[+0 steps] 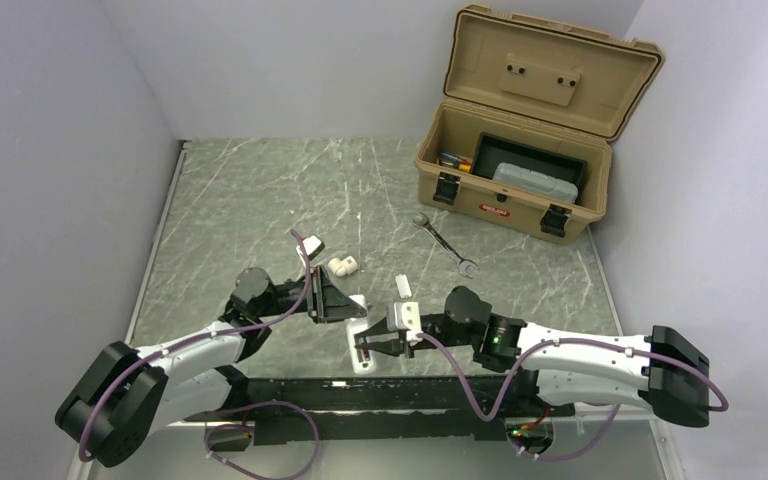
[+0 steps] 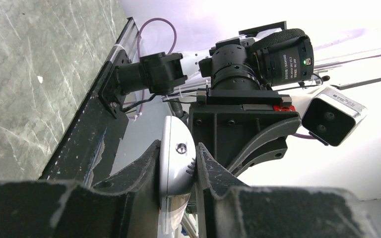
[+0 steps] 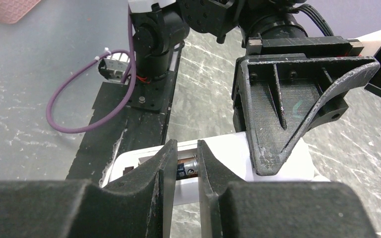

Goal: Load the batteries into the remote control

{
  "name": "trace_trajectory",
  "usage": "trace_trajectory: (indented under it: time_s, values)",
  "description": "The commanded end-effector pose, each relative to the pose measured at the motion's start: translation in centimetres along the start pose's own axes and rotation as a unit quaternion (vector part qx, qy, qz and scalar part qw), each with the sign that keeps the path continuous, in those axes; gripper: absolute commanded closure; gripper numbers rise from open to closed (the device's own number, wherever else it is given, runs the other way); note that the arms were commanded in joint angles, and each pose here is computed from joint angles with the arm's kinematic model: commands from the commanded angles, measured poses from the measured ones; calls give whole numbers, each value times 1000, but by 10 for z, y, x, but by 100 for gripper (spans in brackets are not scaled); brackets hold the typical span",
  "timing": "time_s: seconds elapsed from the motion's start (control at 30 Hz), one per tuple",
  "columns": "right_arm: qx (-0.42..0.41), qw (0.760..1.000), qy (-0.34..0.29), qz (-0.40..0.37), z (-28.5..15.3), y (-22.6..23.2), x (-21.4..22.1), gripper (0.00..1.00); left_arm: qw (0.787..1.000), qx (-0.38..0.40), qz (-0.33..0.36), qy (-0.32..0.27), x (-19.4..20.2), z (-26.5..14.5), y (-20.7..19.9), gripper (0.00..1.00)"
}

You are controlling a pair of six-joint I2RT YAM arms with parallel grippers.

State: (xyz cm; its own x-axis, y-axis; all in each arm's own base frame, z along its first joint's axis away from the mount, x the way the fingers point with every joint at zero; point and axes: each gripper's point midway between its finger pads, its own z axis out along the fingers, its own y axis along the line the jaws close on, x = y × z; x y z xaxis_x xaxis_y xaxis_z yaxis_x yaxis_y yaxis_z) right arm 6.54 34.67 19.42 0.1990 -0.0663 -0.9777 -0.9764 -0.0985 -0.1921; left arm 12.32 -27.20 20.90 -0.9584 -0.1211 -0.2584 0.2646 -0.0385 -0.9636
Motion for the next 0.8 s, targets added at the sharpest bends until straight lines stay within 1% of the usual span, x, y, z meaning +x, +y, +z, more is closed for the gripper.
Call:
trace_trajectory:
  time_s: [0.0, 0.23, 0.47, 0.67, 0.77]
  values:
    - [-24, 987, 140, 70, -18, 30, 82, 77, 992, 99, 74, -15, -15, 1, -72, 100]
    - [2, 992, 115, 61, -20, 21, 69, 71, 994, 78, 76, -14, -15, 2, -62, 100]
    - [15, 990, 130, 57, -26, 18, 73, 70, 994, 76, 74, -16, -13, 0, -60, 100]
    - [20, 990, 127, 61, -28, 18, 73, 70, 994, 79, 74, -16, -14, 1, -61, 100]
    - [24, 992, 108, 61, -25, 16, 67, 63, 994, 77, 75, -16, -14, 1, -60, 100]
